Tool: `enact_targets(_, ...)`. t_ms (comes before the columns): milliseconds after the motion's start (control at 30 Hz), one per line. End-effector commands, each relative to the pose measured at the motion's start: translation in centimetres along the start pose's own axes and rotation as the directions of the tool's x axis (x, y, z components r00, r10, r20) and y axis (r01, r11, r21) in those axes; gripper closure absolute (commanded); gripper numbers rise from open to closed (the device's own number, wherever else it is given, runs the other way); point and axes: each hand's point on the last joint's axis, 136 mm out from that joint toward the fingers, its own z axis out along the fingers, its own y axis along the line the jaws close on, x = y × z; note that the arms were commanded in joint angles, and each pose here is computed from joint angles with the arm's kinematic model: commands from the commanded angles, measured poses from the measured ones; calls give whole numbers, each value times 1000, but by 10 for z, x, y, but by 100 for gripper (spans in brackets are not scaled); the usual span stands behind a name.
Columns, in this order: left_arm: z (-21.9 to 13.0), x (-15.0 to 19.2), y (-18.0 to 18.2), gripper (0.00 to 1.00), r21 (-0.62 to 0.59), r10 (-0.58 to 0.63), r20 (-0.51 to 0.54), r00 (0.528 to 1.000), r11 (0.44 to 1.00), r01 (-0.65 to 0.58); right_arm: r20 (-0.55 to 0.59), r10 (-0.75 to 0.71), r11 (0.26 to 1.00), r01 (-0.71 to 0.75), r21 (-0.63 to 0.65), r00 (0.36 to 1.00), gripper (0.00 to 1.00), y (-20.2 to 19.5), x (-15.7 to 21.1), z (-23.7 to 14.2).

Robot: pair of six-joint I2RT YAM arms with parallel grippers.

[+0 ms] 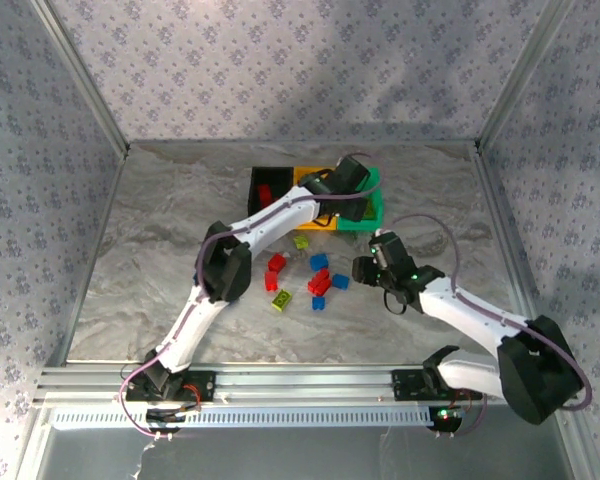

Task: Sort the legos into containers by color
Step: Place the lego in the container, then pick up the lego from the center of the table.

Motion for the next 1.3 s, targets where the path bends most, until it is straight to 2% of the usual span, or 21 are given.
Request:
enact_targets(0, -59, -33, 11, 18, 9, -31, 162, 986, 1000, 30, 16, -41, 998, 42, -44, 999, 44, 26, -14, 5)
enact_targets(300, -86, 34, 102, 18, -68, -147, 128, 981, 985, 157, -14, -115, 992, 114, -57, 993, 44, 75, -26, 30)
enact_targets(567, -108, 100, 177, 18, -117, -295, 112, 949, 944, 308, -43, -171, 984, 169, -64, 984, 44, 112, -40, 55)
enact_targets(867, -135, 164, 198, 18, -133, -363, 103, 926, 918, 374, -110, -212, 977, 208, -49, 971, 44, 137, -51, 95)
enact_targets(1267, -155, 212, 207, 18, -142, -412, 105, 905, 895, 424, -179, -219, 974, 225, 13, 959, 45, 133, -45, 131)
